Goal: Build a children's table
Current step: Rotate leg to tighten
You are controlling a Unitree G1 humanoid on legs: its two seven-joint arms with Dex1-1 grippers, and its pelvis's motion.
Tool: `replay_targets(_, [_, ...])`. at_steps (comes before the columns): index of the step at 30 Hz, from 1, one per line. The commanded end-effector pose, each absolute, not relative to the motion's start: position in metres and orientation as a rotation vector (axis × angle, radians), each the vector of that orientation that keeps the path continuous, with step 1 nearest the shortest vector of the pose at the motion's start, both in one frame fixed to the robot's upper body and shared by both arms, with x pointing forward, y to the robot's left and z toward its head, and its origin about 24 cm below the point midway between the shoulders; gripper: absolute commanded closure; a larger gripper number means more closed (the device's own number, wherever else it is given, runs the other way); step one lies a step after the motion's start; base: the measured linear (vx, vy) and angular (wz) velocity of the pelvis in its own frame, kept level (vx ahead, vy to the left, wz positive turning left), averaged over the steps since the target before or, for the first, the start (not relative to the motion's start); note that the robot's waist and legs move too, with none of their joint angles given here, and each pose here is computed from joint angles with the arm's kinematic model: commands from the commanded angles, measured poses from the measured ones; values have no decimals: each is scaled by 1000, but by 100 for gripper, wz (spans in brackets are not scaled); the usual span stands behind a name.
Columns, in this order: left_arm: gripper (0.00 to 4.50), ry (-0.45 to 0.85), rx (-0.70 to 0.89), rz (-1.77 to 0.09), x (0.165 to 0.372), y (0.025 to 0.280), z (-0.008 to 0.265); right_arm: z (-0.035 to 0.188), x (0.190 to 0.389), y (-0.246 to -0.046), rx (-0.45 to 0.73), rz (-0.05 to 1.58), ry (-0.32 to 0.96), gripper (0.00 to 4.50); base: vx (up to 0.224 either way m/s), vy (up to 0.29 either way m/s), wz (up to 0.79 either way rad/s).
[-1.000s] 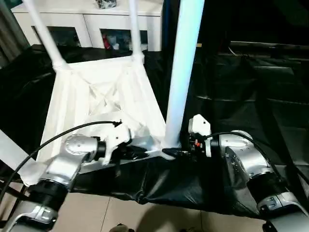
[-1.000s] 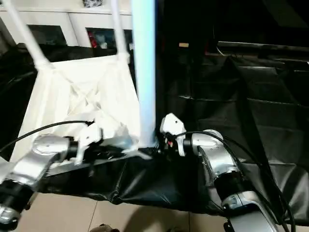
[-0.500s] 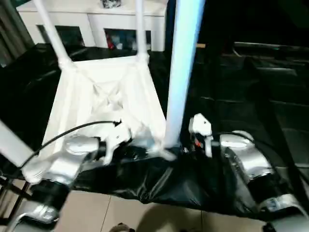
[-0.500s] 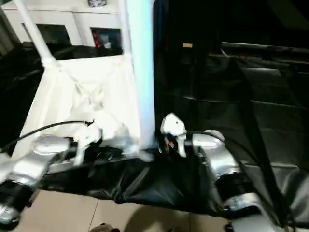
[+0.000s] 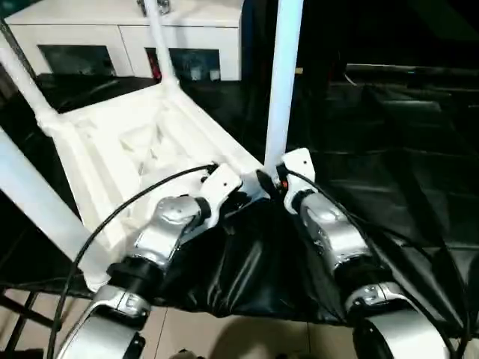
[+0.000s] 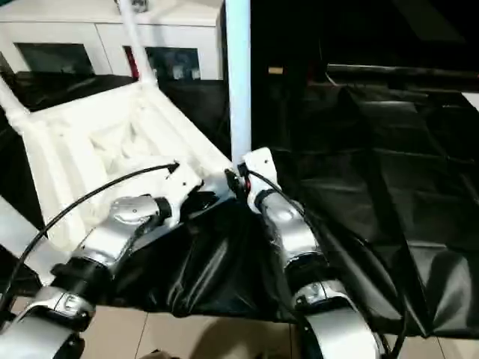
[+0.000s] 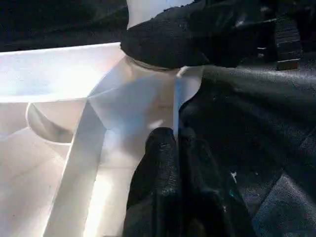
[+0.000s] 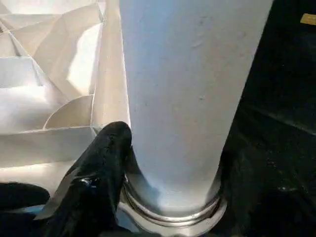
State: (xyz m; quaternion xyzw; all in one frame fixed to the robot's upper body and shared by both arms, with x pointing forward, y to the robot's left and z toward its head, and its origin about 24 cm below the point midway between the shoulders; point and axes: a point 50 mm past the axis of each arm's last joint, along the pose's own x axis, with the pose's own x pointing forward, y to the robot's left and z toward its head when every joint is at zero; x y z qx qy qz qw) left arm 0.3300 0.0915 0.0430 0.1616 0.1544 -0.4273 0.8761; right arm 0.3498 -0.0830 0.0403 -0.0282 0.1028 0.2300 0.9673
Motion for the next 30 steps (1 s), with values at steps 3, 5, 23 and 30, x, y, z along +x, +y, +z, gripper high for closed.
replay_targets(3, [450,250,376,-1014,323,77,49,40,340,-51,-17,647,199,91,0,0,0])
replay_targets(5, [450,241,382,-1050,320,84,50,39,341,-60,-70,663,188,77,0,0,0])
replay_targets(23, [450,200,326,-1306,297,124,61,46,316,-114,-208,1192,217,64,0,0,0])
replay_targets(30, [450,232,344,-1377,288,138,62,47,305,-119,-225,1344,253,111,0,0,0])
